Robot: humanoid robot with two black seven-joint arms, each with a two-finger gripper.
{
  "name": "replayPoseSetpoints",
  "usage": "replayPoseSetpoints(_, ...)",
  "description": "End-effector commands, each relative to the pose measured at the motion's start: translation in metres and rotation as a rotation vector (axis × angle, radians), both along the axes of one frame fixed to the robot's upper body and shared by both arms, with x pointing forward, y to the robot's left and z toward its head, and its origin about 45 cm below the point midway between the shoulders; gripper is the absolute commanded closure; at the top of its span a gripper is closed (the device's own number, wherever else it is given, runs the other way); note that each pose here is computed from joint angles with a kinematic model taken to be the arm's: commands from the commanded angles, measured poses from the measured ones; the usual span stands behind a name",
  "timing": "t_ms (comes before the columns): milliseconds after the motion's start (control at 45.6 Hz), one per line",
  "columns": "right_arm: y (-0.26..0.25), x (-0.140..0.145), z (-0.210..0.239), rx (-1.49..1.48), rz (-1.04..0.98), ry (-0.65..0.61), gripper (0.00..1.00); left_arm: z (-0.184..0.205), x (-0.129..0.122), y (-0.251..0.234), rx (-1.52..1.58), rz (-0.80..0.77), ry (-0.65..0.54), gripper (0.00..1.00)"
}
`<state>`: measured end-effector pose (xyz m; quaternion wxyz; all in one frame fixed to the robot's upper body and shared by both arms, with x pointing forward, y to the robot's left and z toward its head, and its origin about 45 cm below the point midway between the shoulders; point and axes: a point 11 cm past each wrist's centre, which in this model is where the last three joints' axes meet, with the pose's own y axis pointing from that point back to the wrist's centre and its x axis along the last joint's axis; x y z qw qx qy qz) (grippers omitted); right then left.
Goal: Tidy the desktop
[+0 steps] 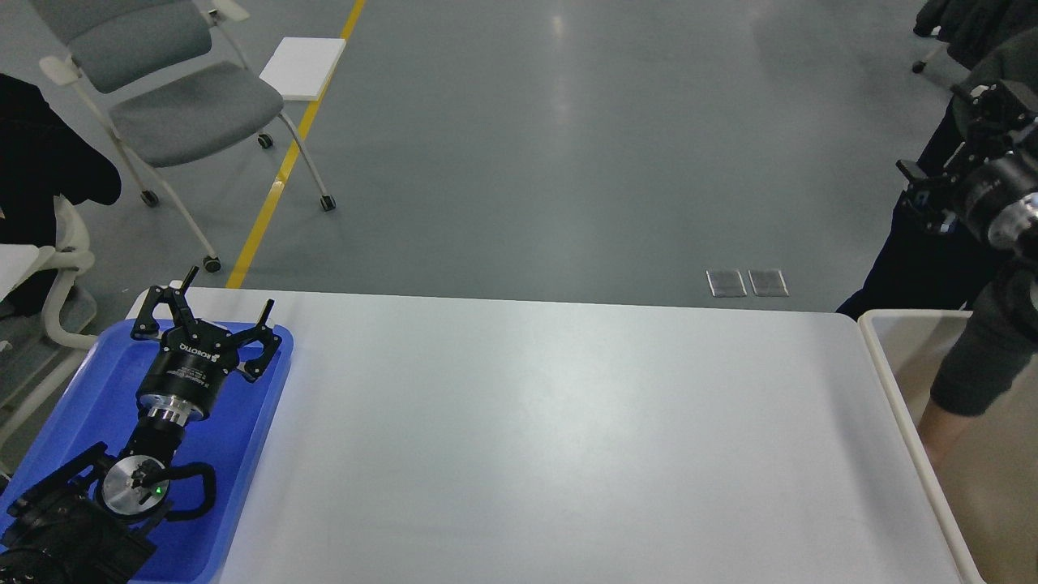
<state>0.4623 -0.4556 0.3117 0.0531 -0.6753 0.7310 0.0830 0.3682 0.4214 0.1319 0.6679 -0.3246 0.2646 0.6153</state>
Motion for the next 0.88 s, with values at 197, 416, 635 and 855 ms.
replayPoseSetpoints(197,0.002,-0.042,-0.062,0.153,-0.048,-0.247,0.00,0.000,0.000,0.000,0.000,0.000,0.000,0.01)
replayPoseSetpoints(416,0.020,-0.067,-0.108,0.074,-0.016,-0.235,0.00,0.000,0.000,0.000,0.000,0.000,0.000,0.01)
replayPoseSetpoints(635,0.038,-0.079,-0.144,0.104,-0.007,-0.163,0.00,0.001,0.001,0.000,0.000,0.000,-0.001,0.01)
replayPoseSetpoints(855,0.041,-0.077,-0.142,0.110,-0.005,-0.167,0.00,0.001,0.001,0.000,0.000,0.000,-0.001,0.01)
